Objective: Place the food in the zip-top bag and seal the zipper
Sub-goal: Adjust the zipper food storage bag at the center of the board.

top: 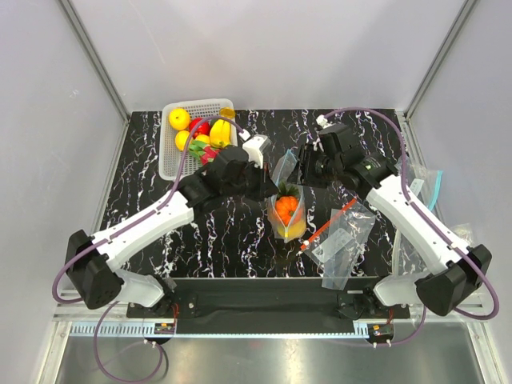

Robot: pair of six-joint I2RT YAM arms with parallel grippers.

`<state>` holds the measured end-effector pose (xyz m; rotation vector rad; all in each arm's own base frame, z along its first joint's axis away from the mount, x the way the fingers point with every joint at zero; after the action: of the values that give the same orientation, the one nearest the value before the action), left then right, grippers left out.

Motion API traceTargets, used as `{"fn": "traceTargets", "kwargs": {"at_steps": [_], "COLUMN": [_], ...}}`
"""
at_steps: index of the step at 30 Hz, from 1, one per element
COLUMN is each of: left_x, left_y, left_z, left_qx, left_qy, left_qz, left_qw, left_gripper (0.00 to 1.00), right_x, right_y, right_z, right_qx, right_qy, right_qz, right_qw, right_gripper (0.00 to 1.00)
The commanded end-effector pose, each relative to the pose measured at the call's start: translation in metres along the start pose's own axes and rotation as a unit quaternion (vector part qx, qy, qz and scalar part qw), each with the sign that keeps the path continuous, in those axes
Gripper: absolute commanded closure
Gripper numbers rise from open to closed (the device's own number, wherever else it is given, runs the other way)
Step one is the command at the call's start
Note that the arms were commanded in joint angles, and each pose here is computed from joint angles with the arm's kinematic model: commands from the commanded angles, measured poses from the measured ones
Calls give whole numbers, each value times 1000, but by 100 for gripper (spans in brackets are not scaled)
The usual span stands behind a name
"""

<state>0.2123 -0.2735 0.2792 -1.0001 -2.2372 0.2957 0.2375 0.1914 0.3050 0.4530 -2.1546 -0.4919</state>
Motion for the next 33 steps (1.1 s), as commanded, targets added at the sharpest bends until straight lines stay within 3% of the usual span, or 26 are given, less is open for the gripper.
{"fn": "traceTargets", "kwargs": {"at_steps": [1, 11, 19, 21, 24, 33], "left_x": [16, 25, 25, 25, 23, 20], "left_y": [-11, 6, 2, 1, -3, -31], "left_z": [-25, -41, -48, -49, -51, -53], "left_qx": [-6, -5, -18, -25, -34, -66], "left_qy": [-48, -64, -59, -55, -51, -13], "left_qz": [32, 13, 26, 31, 47, 157], "left_qw": [998, 998, 998, 998, 997, 985], "left_gripper": [100, 100, 100, 100, 100, 98], "right_x": [21, 37, 18, 12, 6, 10], "right_y": [7, 0, 9, 11, 21, 30], "right_z": [-1, 21, 22, 22, 22, 12], "right_qx": [6, 11, 10, 9, 7, -37], "right_qy": [-19, 16, 32, 36, 44, -3], "right_qz": [-27, -6, -18, -18, -28, -27], "right_qw": [999, 1000, 999, 999, 999, 999], "right_gripper": [50, 49, 51, 67, 98, 100]}}
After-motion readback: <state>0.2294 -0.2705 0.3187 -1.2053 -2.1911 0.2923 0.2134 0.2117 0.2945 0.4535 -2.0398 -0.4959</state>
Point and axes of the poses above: each gripper's point midway between its finger pads, its own x axis back along the fingers, its own y axis along the line the jaws close on, z = x × y, the point moved 8 cm from there along x, back along the fingers, and after that the axes turned 2 degrees about -x, right-handed, at the moved point
